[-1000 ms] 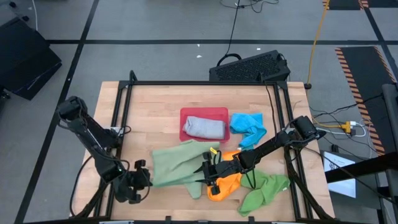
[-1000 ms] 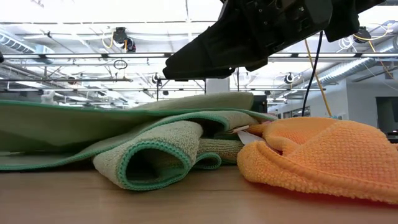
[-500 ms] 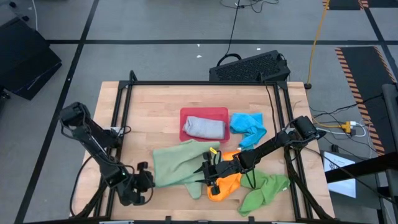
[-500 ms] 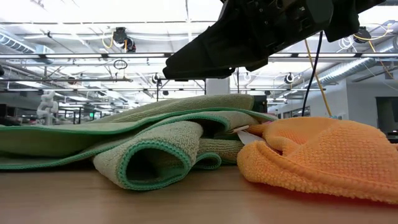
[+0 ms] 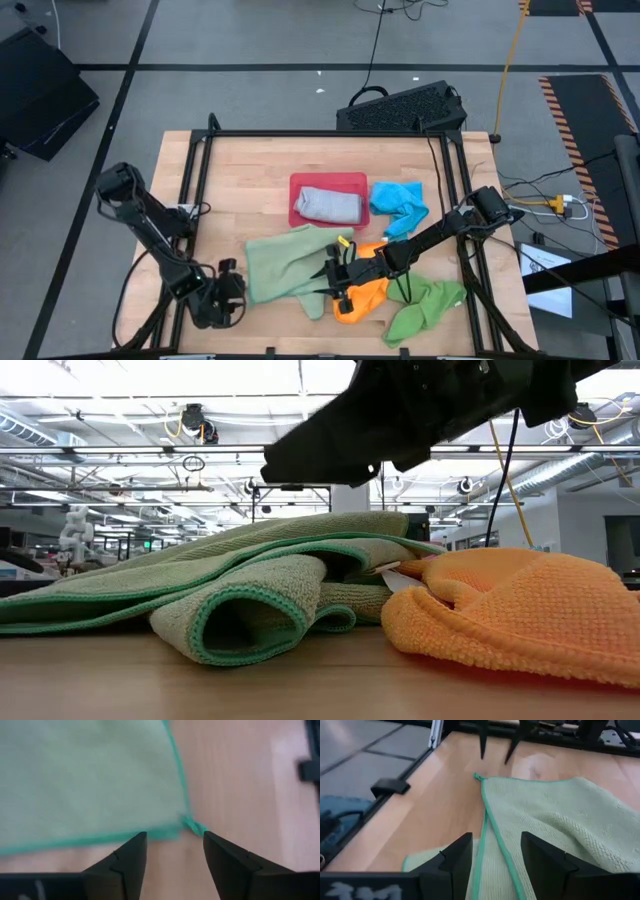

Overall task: Fold microfiber towels
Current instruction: Fold the light green microfiber cloth

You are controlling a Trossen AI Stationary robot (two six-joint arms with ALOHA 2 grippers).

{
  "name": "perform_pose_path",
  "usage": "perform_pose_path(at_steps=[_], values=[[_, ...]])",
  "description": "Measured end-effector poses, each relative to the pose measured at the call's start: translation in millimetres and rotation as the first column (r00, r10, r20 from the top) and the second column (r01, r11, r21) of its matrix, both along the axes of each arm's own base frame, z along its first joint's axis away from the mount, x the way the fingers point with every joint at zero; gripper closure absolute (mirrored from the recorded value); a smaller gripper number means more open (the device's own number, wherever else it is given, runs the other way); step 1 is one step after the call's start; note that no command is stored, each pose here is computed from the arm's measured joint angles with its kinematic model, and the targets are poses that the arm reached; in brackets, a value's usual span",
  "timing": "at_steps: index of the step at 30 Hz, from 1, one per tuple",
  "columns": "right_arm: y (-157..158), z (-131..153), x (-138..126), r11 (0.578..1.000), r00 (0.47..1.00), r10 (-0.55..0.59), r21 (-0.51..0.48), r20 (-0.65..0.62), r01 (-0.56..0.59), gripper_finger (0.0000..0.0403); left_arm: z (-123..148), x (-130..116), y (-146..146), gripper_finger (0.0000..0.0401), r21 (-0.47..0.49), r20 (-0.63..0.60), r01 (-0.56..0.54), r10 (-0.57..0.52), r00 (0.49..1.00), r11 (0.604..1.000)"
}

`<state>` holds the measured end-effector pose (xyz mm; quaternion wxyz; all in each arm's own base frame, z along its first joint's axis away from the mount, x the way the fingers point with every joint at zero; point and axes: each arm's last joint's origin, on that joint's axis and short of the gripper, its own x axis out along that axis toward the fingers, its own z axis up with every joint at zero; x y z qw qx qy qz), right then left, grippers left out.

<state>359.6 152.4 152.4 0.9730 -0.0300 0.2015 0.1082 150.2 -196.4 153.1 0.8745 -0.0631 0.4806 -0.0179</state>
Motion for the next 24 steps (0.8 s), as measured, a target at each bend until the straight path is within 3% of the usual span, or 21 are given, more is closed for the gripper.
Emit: perform_pose_path(at_steps=[6,10,18,24], values=[[4.6,-2.6,10.0,0.997,0.987,-0.006,0.074,0.163,-0.006,0.0243,-2.0,12.0,27.0,0.024,0.219,0.064,-0.133,0.122,0.99,0.967],[8.5,-17.8,24.0,0.994,0.977,-0.032,0.104,0.21,0.01,0.0243,-13.1,19.8,51.2,0.0271,0.286,0.028,-0.185,0.184,0.982,0.94],[0.0,-40.2,46.9,0.988,0.984,-0.15,0.038,0.096,0.147,0.0243,-38.0,16.2,91.9,0.0326,0.316,-0.121,-0.266,0.317,0.941,0.911],[-8.9,-14.1,33.8,0.986,0.987,-0.161,-0.036,-0.006,0.161,0.0243,-32.0,10.5,98.0,0.0353,0.321,-0.239,-0.261,0.345,0.908,0.91]])
